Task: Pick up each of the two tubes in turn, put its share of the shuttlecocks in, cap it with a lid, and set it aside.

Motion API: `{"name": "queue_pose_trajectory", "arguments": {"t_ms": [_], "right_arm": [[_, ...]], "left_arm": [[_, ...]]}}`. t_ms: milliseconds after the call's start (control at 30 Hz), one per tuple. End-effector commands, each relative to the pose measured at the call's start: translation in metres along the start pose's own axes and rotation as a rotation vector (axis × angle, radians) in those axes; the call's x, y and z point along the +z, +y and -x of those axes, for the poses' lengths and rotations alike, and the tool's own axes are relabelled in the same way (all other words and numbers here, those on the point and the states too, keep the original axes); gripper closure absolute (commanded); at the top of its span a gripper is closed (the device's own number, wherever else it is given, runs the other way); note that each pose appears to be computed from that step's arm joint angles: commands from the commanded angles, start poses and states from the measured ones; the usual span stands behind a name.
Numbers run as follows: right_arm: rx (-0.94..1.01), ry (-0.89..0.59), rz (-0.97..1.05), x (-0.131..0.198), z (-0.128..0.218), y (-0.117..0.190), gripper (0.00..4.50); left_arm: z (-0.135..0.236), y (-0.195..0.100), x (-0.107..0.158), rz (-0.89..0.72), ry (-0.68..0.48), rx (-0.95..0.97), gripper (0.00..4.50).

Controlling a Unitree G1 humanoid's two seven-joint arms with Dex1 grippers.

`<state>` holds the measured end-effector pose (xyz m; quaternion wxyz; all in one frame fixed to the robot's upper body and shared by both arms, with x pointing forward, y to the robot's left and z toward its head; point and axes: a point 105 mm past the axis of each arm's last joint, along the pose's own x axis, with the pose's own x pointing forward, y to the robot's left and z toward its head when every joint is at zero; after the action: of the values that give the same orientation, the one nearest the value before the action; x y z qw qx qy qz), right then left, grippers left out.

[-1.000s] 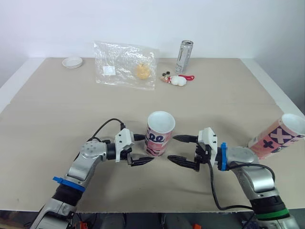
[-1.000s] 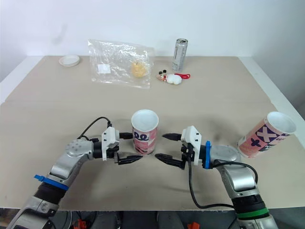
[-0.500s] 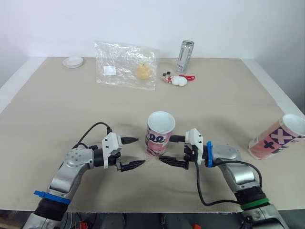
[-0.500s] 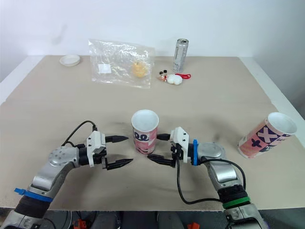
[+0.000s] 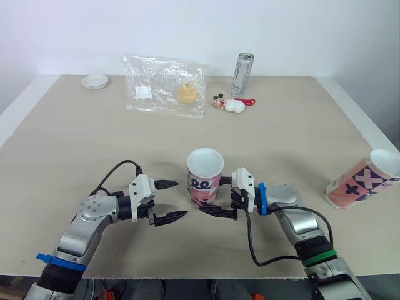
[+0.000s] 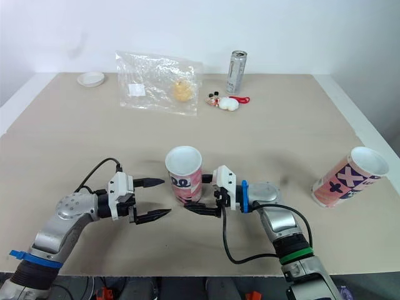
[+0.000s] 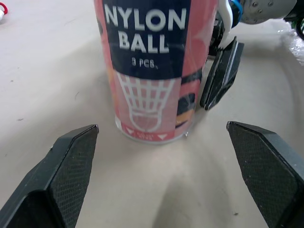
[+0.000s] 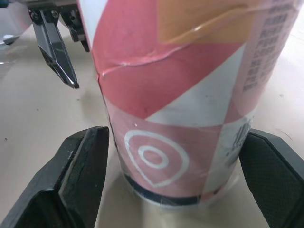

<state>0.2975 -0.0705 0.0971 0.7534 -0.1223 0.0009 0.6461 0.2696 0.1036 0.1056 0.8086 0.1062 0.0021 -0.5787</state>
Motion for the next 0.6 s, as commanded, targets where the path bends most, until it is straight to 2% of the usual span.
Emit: {"name": "queue_pose_trajectory", "arguments": {"t_ms": [33,600], "right_arm": [[0.028,-0.032,0.037,0.009,-0.007,-0.001,0.10],[0.063,-0.071,0.012,0.006,-0.037,0.001,0.10]], "left_arm": [[0.002,-0.002,0.010,-0.032,-0.024,-0.006,0.00],[0.004,-0.002,0.009,-0.046,-0.023,0.006,0.00]]}}
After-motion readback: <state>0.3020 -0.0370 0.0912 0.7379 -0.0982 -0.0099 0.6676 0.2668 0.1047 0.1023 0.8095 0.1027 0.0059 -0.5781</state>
